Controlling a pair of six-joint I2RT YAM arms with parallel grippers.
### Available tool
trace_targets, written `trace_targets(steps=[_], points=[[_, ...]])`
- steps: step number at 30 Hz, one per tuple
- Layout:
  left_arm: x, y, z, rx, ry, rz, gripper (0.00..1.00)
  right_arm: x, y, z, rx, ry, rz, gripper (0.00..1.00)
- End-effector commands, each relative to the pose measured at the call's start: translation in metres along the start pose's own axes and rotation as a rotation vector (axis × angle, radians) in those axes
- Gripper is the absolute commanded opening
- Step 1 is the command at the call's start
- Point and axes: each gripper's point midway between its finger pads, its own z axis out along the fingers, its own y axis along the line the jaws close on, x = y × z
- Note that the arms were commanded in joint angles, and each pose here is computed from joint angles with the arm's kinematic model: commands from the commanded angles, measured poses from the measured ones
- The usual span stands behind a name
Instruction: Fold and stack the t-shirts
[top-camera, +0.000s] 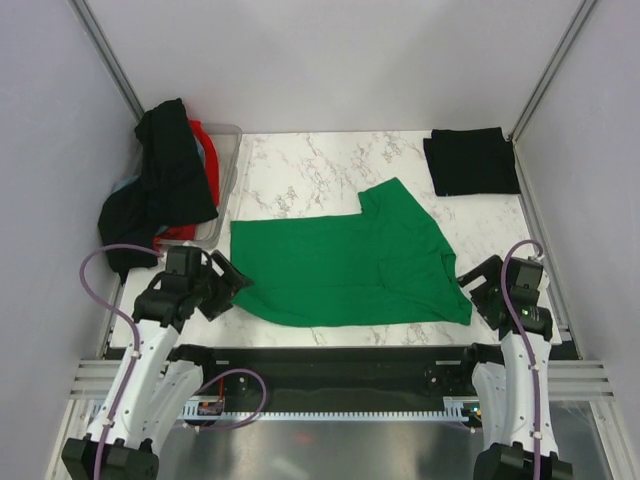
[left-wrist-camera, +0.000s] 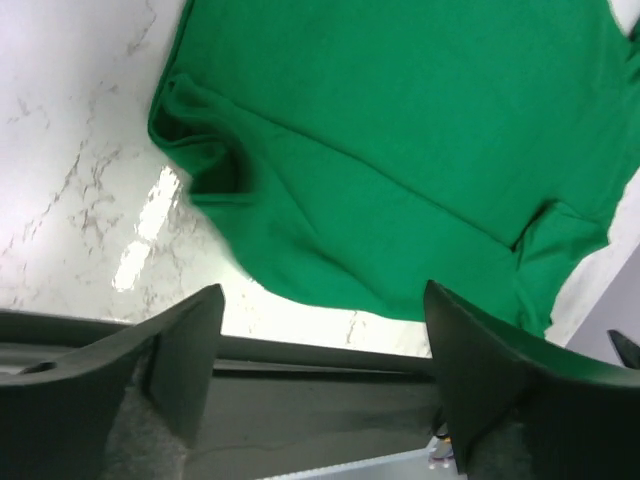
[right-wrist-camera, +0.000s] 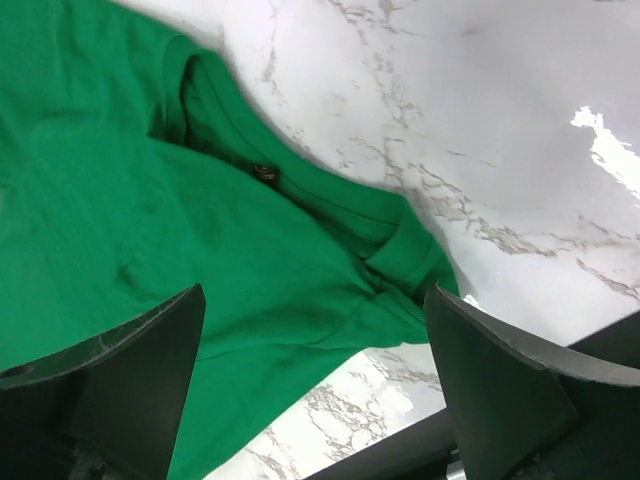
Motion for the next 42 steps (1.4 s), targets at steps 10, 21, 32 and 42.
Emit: trace_targets(steps=[10, 21, 32, 42], points=[[-0.062, -0.029, -0.062, 0.002, -0.256, 0.285, 0.94, -0.073, 0.130, -0.033, -0.383, -0.093, -0.192, 0.90], [-0.075, -0.039, -0.041, 0.002, -0.246, 0.379, 0.93, -0.068, 0.272, 0.101, -0.232, 0.129, -0.693, 0.95], [-0.076, -0.040, -0.043, 0.017, -0.266, 0.377, 0.89, -0.054, 0.301, 0.234, -0.058, 0.154, -0.797, 0.91], [-0.076, -0.042, -0.048, 0.036, -0.286, 0.379, 0.87, -0.032, 0.298, 0.266, -0.019, 0.152, -0.856, 0.88]])
